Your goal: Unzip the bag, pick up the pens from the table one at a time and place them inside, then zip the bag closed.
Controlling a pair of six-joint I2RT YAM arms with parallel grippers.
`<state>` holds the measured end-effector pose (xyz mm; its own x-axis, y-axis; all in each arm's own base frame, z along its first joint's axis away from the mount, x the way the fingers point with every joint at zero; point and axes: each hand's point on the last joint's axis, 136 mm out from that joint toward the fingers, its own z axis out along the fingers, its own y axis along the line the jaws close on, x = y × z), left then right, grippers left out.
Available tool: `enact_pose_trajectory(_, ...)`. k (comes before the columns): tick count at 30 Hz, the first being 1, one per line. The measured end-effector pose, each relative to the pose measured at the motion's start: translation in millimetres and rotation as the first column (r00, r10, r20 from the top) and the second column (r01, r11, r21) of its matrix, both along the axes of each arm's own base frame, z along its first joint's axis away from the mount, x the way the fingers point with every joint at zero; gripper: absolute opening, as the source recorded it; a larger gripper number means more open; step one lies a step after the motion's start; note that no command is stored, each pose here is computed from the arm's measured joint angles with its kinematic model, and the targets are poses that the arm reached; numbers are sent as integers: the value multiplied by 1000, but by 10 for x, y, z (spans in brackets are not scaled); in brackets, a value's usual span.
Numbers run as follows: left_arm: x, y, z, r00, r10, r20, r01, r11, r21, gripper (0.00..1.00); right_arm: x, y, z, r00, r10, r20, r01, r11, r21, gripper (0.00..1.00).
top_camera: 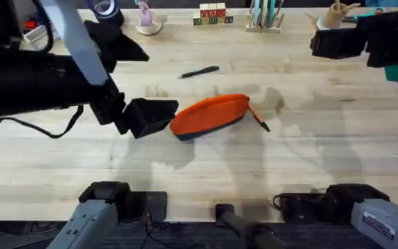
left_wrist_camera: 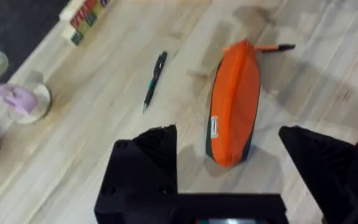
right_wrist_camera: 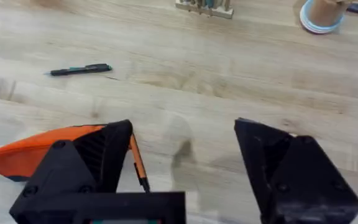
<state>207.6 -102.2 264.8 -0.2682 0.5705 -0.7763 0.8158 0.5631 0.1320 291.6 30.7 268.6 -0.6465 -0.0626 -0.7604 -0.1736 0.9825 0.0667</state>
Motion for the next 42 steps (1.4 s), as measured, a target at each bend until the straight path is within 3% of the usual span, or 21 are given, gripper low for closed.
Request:
enact_pose_trajectory(5,-68,90,-136,998,28,-53,-25,998,61,995,7,-55,-6,1000,-21,1,21,999,-25,998)
enact_pose_trajectory(16,-147,95,-198,998,-6,-69,13,996,91,995,11,-100,-9,999,-35,3,35,998,-49,997)
enact_pose_trajectory(22,-91,95,-275,994,-16,-106,26,995,96,995,11,-99,-9,999,-35,3,35,998,-49,997)
enact_pose_trajectory(31,59,91,-550,971,-24,-238,47,995,91,995,24,-99,6,999,-35,11,35,998,-49,997)
enact_pose_trajectory(42,75,90,-854,942,-46,-332,80,992,92,995,24,-99,5,999,-34,11,35,998,-49,997)
